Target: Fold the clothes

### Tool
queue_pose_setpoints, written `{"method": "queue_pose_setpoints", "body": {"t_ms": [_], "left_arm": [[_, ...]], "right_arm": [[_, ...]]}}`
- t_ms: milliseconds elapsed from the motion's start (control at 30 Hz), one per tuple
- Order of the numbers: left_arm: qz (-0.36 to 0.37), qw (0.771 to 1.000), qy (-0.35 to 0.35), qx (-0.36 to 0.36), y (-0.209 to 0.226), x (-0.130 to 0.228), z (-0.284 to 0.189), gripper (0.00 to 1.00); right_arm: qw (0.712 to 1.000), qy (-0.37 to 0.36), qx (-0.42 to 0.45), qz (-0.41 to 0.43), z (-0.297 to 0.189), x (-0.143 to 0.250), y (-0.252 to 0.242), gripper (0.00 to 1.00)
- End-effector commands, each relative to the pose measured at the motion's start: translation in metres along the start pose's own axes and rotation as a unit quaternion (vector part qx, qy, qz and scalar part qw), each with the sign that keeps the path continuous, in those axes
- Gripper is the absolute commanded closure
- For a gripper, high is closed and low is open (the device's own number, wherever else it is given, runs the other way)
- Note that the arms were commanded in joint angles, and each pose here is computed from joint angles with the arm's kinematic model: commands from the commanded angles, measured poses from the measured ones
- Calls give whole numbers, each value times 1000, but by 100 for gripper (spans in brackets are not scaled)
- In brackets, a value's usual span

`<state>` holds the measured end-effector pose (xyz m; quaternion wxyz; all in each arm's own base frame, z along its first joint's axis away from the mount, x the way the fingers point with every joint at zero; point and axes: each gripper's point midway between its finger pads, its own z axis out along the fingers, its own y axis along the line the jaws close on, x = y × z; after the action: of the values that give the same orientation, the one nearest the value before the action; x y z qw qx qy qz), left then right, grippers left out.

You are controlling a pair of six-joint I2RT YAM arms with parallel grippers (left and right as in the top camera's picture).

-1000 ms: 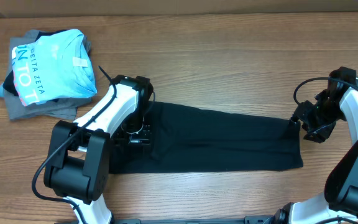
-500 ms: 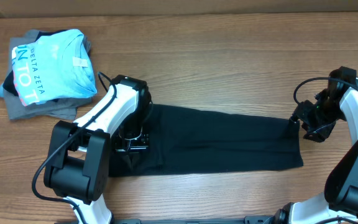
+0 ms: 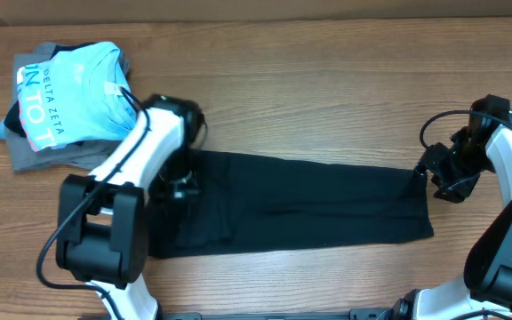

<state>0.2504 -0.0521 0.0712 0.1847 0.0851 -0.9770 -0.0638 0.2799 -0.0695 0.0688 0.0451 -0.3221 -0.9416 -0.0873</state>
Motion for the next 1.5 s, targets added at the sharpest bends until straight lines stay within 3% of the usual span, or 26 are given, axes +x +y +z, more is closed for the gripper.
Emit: {"method": "queue_pose_setpoints", "body": {"t_ms": [0, 133, 200, 333, 467, 667, 800, 867, 933, 1000, 1033, 1467], "left_arm": [[-26, 994, -104, 24, 9, -35, -47, 48], [23, 977, -190, 92, -16, -75, -74, 50], [44, 974, -199, 103, -28, -82, -72, 49], [60, 978, -188, 68, -31, -90, -50, 50], [59, 983, -169, 43, -28, -97, -31, 65], [64, 986, -155, 10, -21, -104, -16, 64], [64, 984, -164, 8, -21, -108, -17, 67], [63, 983, -170, 10, -22, -111, -18, 78], [53, 984, -172, 12, -23, -112, -18, 90], [51, 984, -171, 13, -23, -112, -18, 96], [51, 984, -171, 13, -23, -112, -18, 96], [37, 987, -159, 9, -18, -106, -16, 96]], "right_arm": [[1000, -16, -10, -3, -9, -2, 3, 36], [1000, -19, -11, -4, -9, -4, 4, 35], [1000, -20, -11, -4, -9, -4, 4, 35], [1000, -21, -12, -4, -9, -5, 4, 35], [1000, -22, -12, -4, -9, -5, 4, 35], [999, -33, -20, -7, -9, -11, 8, 35], [995, -56, -76, -24, -12, -23, 29, 35], [992, -71, -97, -37, -15, -31, 38, 39], [991, -81, -101, -40, -14, -35, 42, 52], [991, -88, -93, -29, -11, -38, 40, 77], [993, -91, -76, -3, -6, -40, 33, 82], [993, -85, -51, 70, 65, -32, 7, 93]]}}
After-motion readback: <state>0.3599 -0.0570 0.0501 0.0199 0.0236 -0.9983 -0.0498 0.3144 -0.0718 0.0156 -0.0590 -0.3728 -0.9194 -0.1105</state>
